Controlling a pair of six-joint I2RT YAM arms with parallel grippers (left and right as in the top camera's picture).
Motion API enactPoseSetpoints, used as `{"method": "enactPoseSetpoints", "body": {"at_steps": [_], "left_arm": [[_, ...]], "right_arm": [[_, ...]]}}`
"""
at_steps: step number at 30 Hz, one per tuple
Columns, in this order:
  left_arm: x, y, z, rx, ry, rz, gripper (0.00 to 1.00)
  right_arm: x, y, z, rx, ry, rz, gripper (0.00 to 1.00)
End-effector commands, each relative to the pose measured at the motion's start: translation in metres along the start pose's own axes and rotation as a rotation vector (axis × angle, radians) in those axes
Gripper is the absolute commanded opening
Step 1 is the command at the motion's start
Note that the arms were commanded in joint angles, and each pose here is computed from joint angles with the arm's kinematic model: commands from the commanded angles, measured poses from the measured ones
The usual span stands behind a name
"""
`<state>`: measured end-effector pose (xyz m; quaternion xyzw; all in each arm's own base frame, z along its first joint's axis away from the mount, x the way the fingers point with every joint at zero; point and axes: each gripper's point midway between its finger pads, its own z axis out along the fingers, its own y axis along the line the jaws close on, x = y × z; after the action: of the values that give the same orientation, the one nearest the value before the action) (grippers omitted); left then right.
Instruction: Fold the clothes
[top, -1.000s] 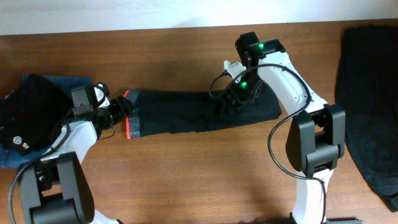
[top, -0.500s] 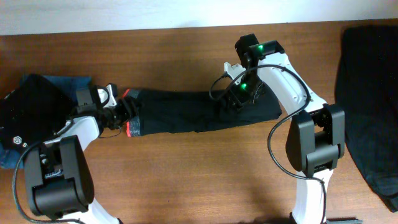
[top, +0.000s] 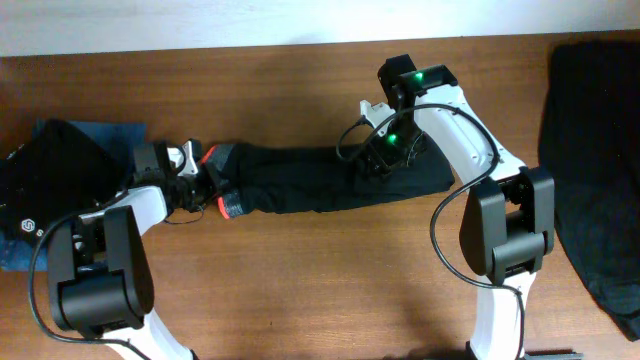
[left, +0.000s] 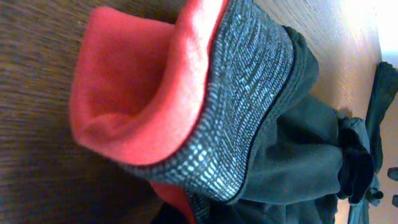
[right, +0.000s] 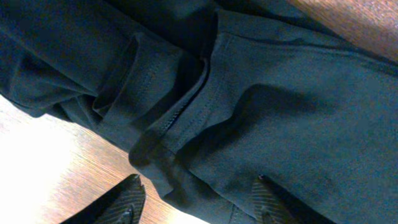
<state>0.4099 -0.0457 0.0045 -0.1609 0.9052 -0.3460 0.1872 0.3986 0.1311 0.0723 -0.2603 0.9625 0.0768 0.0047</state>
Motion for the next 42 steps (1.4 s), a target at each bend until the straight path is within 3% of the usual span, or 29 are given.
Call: {"method": "enactPoseSetpoints", "body": {"at_steps": [1,11,19,23,28,32,42], "left_arm": [[-0.005,0.01,-0.009,0.002,-0.021,-0.028,0.01],[-0.059,0.009,-0.089,-0.103,-0.257,0.044,0.01],[-0.091,0.009,-0.149,-0.287,-0.354,0.099,0.01],[-0.102,-0.011,-0.162,-0.299,-0.345,0.128,0.01],[-0.104,-0.048,-0.157,-0.289,-0.317,0.204,0.01],[-0.093,-0.068,-0.137,-0.39,-0.284,0.307,0.01],[-0.042,-0.129,-0.068,-0.466,-0.184,0.559,0.01]], "right_arm": [[0.002,-0.002,0.002,0.007,0.009,-0.003,0.55],[-0.006,-0.046,-0.035,0.032,-0.089,0.24,0.54],[0.023,-0.097,-0.051,0.034,-0.083,0.395,0.54],[0.04,-0.124,-0.056,0.034,-0.086,0.489,0.54],[0.059,-0.15,-0.06,0.034,-0.089,0.59,0.61],[0.072,-0.164,-0.063,0.033,-0.087,0.635,0.68],[0.079,-0.163,-0.063,0.023,-0.065,0.649,0.68]]}}
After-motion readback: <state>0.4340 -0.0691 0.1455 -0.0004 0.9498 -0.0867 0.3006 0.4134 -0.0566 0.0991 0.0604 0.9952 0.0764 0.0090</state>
